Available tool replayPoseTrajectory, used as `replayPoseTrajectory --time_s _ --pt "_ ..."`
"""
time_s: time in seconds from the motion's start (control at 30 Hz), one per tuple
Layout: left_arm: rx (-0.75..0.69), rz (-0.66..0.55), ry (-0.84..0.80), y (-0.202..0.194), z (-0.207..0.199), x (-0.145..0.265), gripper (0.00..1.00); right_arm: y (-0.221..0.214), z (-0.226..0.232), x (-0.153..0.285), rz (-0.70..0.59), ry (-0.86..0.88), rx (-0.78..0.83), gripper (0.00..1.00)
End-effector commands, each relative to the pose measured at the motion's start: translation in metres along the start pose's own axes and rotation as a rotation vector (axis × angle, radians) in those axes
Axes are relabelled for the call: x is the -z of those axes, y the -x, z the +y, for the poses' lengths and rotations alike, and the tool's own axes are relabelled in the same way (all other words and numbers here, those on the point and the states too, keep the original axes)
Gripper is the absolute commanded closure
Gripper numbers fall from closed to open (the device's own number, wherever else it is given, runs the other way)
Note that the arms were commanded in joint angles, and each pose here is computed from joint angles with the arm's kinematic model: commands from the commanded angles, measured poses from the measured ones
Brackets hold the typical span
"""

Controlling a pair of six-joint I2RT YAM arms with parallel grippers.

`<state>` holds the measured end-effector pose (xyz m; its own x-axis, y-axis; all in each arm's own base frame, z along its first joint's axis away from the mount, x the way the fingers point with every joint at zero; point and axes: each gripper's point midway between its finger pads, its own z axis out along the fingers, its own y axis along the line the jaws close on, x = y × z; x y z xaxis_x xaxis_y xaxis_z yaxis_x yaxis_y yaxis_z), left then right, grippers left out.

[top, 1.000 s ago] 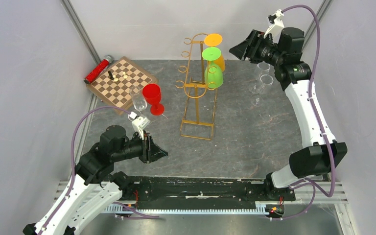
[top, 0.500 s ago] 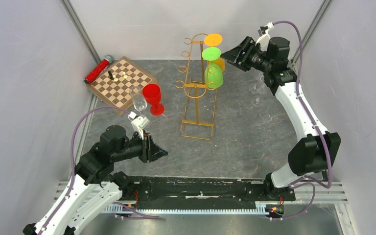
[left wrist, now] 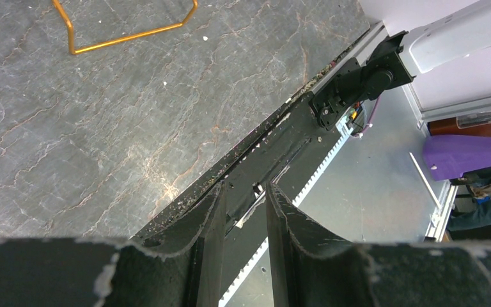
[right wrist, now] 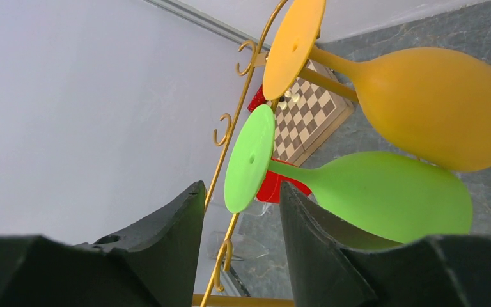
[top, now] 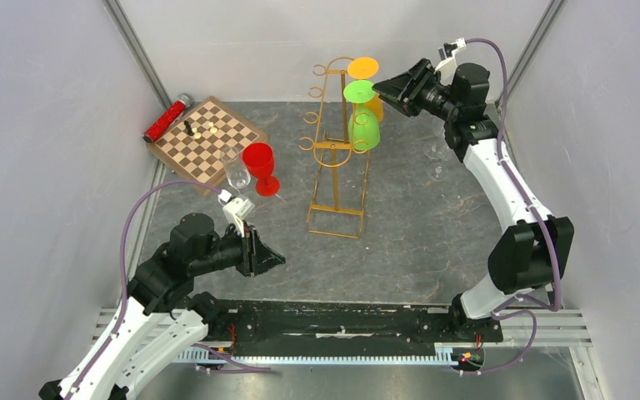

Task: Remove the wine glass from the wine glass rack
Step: Pick up the wine glass from the wine rack.

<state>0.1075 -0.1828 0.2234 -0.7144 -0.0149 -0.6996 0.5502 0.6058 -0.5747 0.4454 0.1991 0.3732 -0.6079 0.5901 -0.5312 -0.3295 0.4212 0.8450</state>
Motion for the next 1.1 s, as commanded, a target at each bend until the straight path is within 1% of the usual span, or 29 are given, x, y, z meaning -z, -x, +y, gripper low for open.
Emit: replayPoseTrajectory --time_s 0.0,0.27,0.6,0.87,1.07 --pt "-0.026 -0.029 0.002 0.007 0.000 -0.001 0.64 0.004 0.012 -0.005 -0.011 0.043 0.002 0.52" --pt "-0.026 -0.029 0.000 0.007 0.000 -0.001 0.64 0.003 0.010 -0.014 -0.007 0.036 -0.018 0.58" --pt "-0.026 -0.030 -0.001 0.008 0.000 -0.001 0.64 0.003 0.012 -0.016 -0.012 0.037 -0.021 0.77" --pt "-0.027 -0.031 0.000 0.007 0.000 0.000 0.64 0.005 0.017 -0.014 -0.021 0.044 -0.019 0.84" --pt "-0.028 -0.034 -0.002 0.008 -0.001 0.000 0.64 0.008 0.026 -0.010 -0.029 0.059 -0.010 0.85"
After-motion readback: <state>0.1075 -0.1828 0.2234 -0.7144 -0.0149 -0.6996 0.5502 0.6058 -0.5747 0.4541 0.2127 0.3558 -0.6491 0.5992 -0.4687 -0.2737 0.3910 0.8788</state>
